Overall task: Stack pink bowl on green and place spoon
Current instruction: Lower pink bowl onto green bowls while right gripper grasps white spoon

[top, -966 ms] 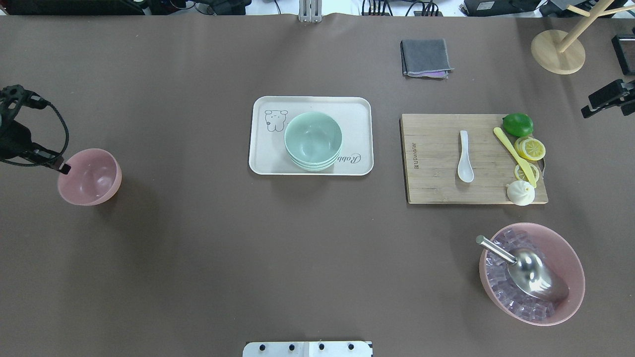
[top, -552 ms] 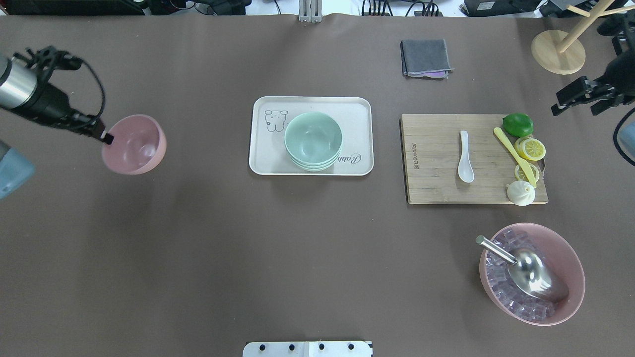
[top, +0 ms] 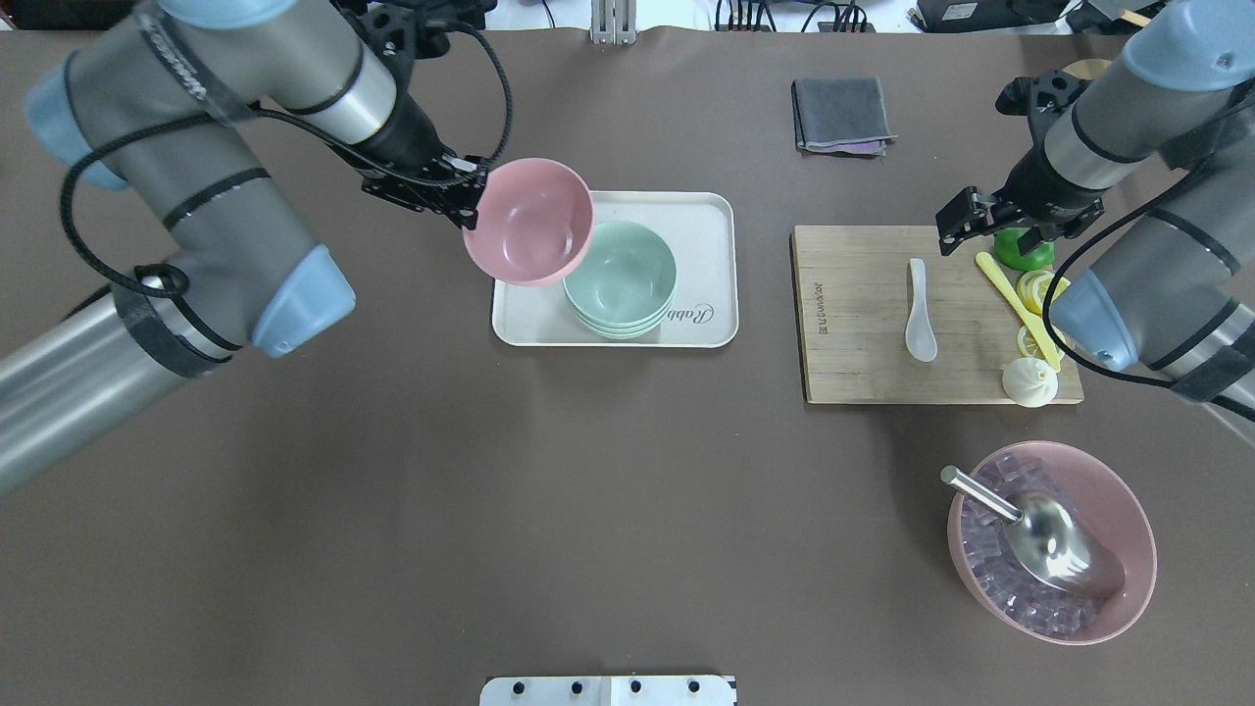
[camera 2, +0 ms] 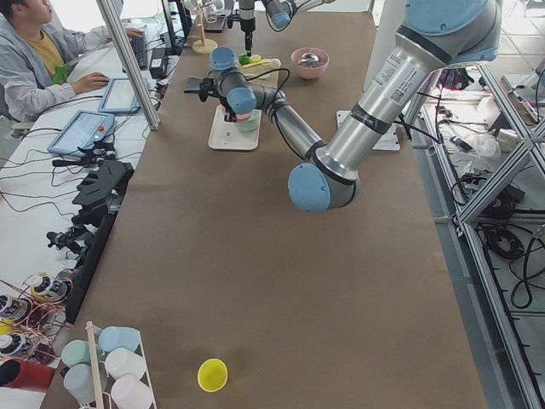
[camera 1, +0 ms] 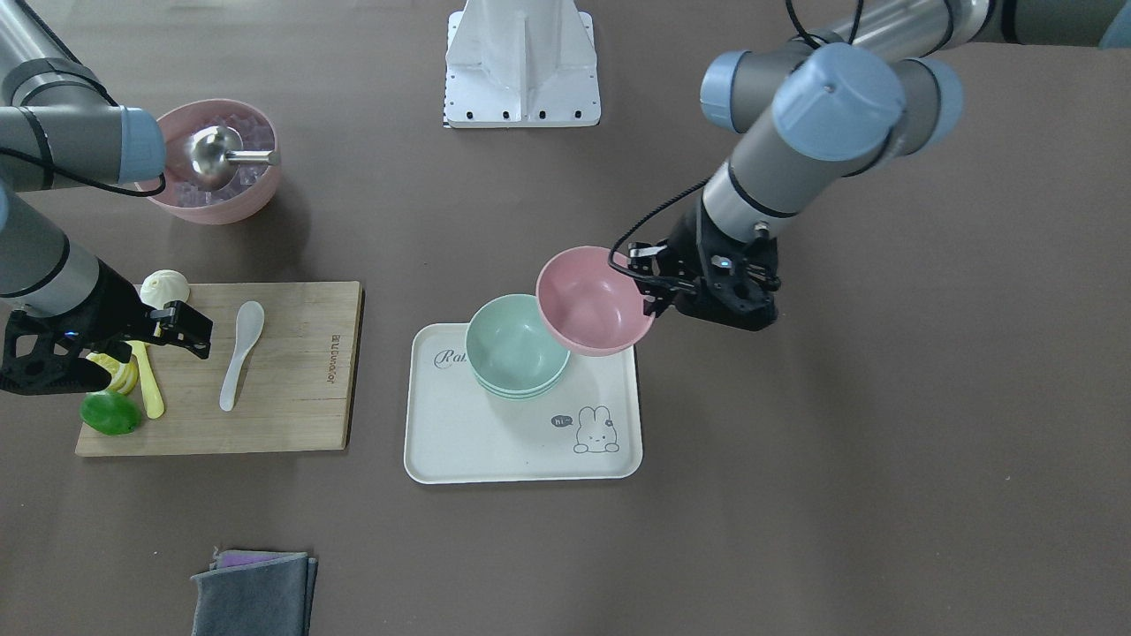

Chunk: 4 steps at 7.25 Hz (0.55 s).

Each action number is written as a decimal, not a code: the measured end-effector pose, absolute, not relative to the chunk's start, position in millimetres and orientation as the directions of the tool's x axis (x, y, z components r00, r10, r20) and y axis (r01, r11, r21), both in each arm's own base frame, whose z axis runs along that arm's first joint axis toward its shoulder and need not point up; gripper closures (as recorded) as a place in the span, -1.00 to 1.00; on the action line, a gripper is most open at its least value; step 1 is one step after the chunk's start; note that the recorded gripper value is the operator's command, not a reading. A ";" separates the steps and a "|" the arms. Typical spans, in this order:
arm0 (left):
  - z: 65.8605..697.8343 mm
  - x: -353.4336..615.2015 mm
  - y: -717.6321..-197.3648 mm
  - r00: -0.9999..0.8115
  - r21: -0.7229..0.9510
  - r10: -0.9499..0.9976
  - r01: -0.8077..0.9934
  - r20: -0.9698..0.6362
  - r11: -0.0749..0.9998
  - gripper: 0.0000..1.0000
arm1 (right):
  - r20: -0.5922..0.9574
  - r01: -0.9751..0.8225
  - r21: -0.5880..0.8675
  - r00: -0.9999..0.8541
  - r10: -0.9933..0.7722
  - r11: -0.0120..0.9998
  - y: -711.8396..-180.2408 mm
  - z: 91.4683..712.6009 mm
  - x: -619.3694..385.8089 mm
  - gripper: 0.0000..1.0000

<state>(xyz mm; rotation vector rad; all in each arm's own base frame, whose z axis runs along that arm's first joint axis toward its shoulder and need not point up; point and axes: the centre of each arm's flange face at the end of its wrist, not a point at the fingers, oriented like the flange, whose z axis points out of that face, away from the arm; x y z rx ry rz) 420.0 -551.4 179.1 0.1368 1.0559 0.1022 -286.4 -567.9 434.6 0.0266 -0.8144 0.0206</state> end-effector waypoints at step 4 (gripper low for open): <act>158.4 486.9 -545.5 0.513 0.171 0.154 -0.014 -0.844 0.985 1.00 | 0.717 -0.073 -0.005 0.694 0.054 0.997 -566.5 457.4 -331.1 -1.00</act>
